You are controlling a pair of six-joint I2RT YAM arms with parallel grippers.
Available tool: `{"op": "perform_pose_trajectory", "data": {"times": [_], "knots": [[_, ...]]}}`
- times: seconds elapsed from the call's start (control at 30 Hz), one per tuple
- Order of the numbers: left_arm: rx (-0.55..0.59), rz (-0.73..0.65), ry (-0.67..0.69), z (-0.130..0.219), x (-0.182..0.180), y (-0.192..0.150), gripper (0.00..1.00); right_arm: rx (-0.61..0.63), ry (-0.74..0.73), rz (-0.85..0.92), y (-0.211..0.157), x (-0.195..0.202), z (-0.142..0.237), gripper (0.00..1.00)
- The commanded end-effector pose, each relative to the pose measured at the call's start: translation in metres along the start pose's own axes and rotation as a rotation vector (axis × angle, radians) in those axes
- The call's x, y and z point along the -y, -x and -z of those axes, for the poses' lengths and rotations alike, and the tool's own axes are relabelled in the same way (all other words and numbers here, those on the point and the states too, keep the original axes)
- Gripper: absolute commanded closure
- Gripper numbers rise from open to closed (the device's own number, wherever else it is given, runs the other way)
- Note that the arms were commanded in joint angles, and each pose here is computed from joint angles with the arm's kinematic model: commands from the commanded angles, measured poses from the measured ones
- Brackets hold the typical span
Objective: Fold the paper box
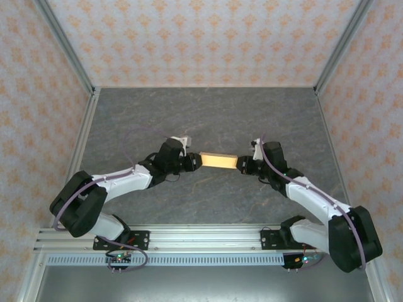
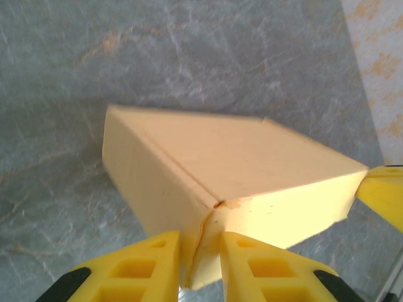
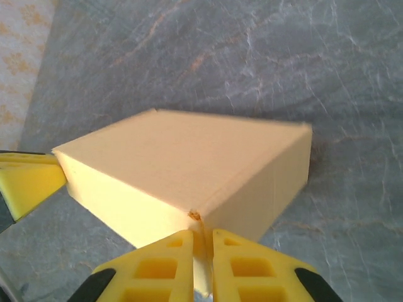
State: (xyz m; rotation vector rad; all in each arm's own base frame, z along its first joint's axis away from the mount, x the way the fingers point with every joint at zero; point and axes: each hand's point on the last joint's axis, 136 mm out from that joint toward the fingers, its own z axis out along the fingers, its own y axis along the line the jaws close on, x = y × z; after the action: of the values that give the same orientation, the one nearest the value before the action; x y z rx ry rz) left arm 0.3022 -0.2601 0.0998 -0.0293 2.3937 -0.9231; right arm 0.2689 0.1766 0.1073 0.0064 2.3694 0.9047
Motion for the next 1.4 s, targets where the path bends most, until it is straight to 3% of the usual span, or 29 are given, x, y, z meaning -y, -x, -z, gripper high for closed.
{"op": "perform_pose_trajectory", "data": {"times": [0.0, 0.27, 0.5, 0.7, 1.07, 1.37], "knots": [[-0.056, 0.002, 0.048, -0.006, -0.011, -0.023, 0.76, -0.058, -0.010, 0.006, -0.022, 0.005, -0.004, 0.88], [-0.041, -0.028, 0.079, -0.003, -0.013, -0.019, 0.74, -0.079, -0.084, 0.023, -0.013, 0.010, -0.005, 0.87], [-0.043, -0.125, 0.153, 0.021, -0.021, -0.015, 0.57, -0.166, -0.309, 0.074, -0.018, 0.035, 0.025, 0.69], [-0.045, -0.086, 0.090, 0.016, -0.009, 0.006, 0.54, -0.123, -0.163, -0.034, -0.002, 0.011, -0.004, 0.54], [-0.123, -0.008, 0.060, -0.034, -0.012, 0.013, 0.52, -0.137, -0.110, -0.115, 0.005, 0.012, -0.045, 0.54], [-0.096, 0.025, 0.085, -0.044, -0.024, 0.033, 0.53, -0.108, -0.098, -0.124, 0.025, 0.009, -0.066, 0.58]]}}
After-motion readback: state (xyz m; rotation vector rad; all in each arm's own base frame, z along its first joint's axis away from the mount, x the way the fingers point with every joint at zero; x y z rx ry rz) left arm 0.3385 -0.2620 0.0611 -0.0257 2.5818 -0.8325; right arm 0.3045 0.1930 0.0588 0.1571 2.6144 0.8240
